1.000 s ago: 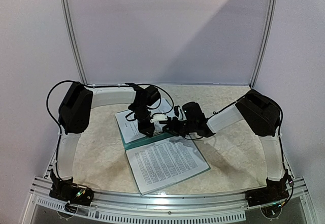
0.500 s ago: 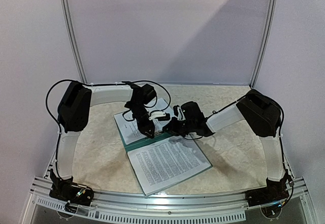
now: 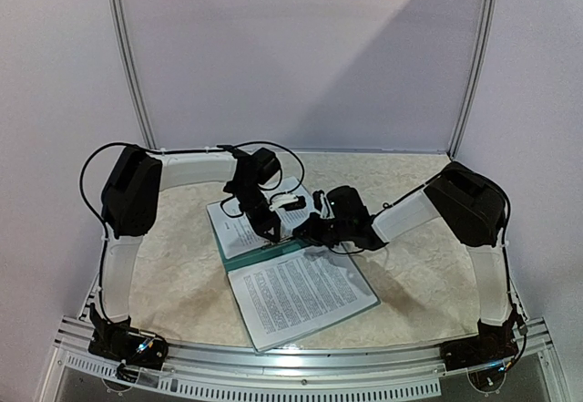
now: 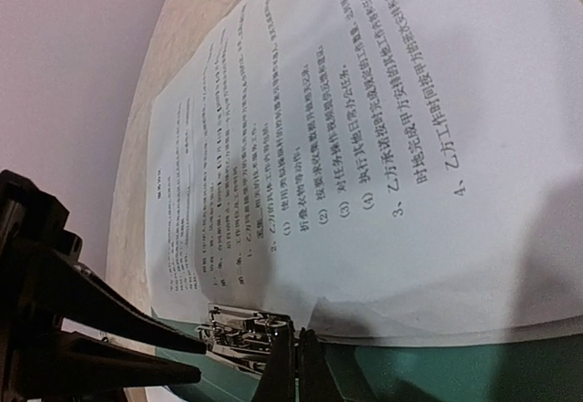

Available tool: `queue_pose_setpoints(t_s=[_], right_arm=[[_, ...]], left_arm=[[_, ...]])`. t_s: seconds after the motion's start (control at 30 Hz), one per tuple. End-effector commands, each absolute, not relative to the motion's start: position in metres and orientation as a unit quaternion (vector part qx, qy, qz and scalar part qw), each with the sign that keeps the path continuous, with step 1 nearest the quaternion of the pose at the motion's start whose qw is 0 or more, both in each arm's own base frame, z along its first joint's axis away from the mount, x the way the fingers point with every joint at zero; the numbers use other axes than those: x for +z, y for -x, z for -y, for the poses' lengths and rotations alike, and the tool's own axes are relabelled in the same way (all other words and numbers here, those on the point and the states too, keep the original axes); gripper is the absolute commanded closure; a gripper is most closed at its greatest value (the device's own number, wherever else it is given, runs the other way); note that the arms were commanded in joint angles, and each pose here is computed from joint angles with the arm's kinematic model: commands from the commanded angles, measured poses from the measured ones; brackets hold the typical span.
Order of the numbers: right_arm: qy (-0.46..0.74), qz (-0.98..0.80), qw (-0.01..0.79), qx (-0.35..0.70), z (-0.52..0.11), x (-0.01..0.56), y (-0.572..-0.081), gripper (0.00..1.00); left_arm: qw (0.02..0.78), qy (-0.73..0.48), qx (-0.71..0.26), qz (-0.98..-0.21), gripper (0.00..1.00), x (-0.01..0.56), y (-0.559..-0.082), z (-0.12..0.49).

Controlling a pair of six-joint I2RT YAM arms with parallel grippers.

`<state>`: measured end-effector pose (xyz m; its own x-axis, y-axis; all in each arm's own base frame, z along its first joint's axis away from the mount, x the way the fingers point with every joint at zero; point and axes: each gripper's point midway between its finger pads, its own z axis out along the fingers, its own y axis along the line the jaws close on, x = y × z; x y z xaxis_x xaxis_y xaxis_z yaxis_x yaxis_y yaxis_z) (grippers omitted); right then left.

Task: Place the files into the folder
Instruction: Clamp the file in the folder with some files.

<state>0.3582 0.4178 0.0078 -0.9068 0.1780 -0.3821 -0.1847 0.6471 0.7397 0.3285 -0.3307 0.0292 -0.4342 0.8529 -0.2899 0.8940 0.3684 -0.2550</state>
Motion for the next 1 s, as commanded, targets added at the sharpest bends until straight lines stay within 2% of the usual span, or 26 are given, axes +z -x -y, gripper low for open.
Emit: queue_pose_setpoints(t_s=[0.0,0.3,0.4,0.5,0.77,0.97], right_arm=[[-0.031,-0.965,0.048,0.258,-0.339,-0.119,-0.271,1.0],[-0.021,-0.967,0.045,0.249,-0.335,-0.112,-0.266,1.0],[-0.01,-0.972,0.042,0.23,-0.329,-0.113,-0.261,1.0],[-0.007,-0.971,0.033,0.236,-0.33,-0.114,-0.256,1.0],[-0.015,-0.963,0.02,0.269,-0.338,-0.116,-0.256,1.0],[-0.014,-0.963,0.032,0.268,-0.337,-0.112,-0.261,1.0]], left_arm=[[0.084,-0.462,-0.196,-0.861,0.87,0.037,-0.339,0.325],[0.065,-0.461,-0.19,-0.864,0.84,0.02,-0.328,0.315],[0.063,-0.477,-0.212,-0.851,0.79,0.027,-0.319,0.318],[0.064,-0.543,-0.231,-0.805,0.73,0.043,-0.304,0.326],[0.084,-0.698,-0.129,-0.7,0.7,0.022,-0.294,0.328],[0.098,-0.69,-0.082,-0.713,0.69,0.0,-0.31,0.332]])
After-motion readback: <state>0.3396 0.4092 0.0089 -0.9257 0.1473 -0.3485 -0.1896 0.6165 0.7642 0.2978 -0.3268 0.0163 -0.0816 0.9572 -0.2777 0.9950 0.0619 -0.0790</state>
